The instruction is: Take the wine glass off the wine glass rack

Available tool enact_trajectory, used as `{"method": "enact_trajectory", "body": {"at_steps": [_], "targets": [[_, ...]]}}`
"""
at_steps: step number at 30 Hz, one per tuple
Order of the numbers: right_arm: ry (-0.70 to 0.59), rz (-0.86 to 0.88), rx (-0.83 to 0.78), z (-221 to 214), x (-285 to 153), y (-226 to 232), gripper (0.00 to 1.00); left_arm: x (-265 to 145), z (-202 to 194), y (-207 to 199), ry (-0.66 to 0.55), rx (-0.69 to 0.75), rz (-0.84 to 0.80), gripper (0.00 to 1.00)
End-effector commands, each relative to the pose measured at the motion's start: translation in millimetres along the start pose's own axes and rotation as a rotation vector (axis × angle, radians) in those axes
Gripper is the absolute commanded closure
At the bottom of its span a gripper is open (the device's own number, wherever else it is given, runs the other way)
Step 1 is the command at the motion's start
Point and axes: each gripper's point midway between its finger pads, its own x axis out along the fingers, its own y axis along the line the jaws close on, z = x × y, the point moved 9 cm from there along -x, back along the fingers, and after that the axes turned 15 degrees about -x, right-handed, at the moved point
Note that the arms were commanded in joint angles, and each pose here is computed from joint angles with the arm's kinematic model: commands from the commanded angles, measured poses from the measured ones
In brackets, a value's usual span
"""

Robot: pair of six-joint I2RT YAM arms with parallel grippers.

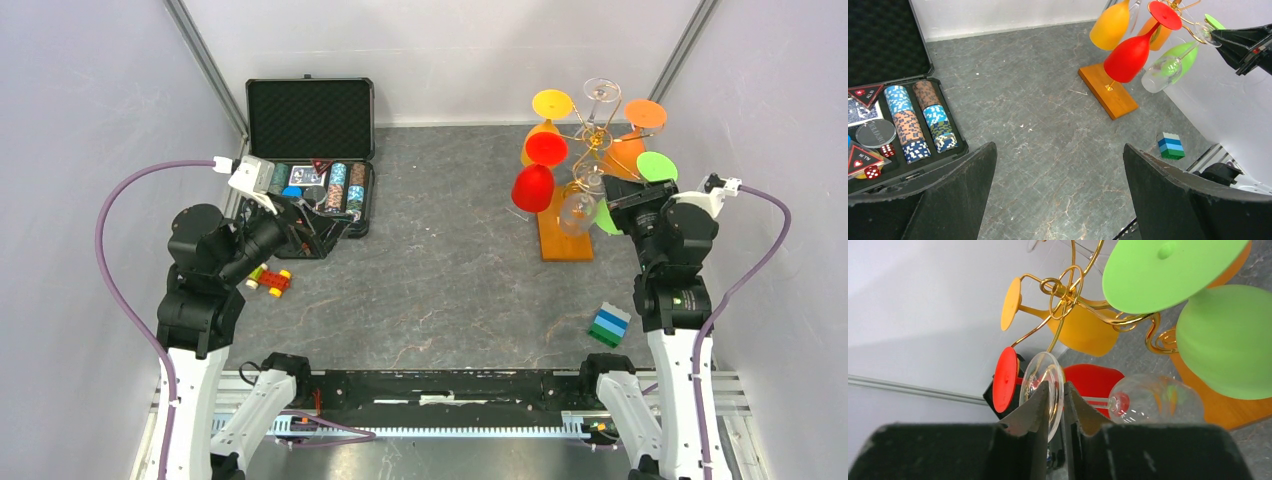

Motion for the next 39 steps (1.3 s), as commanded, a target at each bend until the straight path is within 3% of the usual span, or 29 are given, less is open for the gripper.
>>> {"method": "enact_trajectory", "body": {"at_steps": [1, 10, 39], "targets": [[-0.050, 0.015, 0.018, 8, -2, 4, 0.84, 0, 5, -4, -0.036, -0.007, -0.021, 0.00], [-0.065, 0.012, 0.000, 14, -6, 8, 1.00, -1, 5, -7, -0.032, -0.004, -0.035, 0.00], [-0.029, 0.253, 0.101, 18, -6, 35, 1.00, 1, 6, -6, -0.034, -0.010, -0.028, 0.00]]}}
